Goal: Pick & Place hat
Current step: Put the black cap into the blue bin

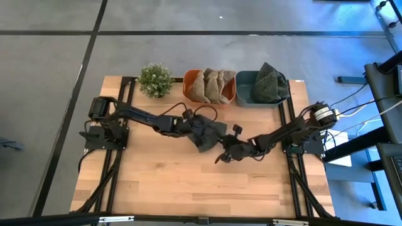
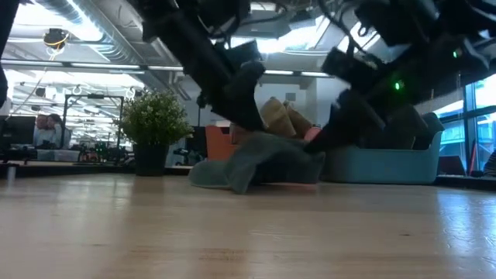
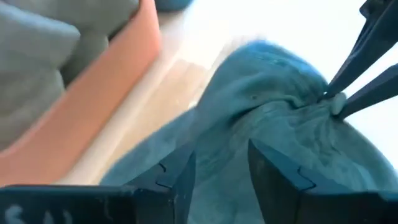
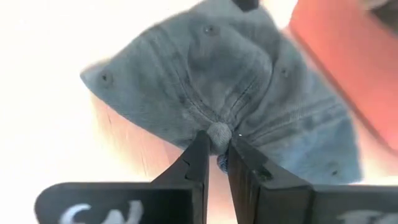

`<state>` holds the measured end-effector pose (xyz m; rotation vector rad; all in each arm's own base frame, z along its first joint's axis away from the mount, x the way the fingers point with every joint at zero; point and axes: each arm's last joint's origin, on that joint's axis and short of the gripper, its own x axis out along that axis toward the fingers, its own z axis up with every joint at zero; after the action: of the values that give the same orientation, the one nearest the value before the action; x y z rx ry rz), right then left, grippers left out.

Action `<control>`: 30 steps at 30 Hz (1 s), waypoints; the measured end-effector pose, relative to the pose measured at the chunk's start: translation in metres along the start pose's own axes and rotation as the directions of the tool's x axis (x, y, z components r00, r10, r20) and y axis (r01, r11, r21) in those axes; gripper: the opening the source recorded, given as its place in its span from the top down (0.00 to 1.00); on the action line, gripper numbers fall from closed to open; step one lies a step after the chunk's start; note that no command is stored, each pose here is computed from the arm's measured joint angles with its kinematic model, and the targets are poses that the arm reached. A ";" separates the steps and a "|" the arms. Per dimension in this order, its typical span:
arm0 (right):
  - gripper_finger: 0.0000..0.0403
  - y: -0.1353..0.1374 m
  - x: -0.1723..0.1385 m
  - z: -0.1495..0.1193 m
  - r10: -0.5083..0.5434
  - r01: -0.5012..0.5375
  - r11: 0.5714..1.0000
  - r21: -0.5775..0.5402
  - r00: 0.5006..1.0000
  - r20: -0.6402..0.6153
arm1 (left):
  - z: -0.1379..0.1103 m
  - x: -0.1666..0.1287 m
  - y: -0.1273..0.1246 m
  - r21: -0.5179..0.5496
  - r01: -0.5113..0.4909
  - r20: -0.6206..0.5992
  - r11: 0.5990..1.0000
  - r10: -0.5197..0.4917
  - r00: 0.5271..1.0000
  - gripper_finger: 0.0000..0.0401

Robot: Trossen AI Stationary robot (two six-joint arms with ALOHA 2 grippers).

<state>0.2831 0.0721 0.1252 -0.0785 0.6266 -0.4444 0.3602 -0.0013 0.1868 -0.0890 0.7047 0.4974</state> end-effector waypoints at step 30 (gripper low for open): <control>0.90 -0.058 -0.109 0.110 0.040 0.009 0.992 -0.125 0.924 0.380 | -0.032 -0.125 0.039 0.070 0.263 0.540 0.962 -0.258 0.801 0.51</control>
<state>0.2468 0.0592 0.2861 -0.2732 0.2688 -0.3607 0.2421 -0.0257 0.2457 -0.0462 0.1191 0.2361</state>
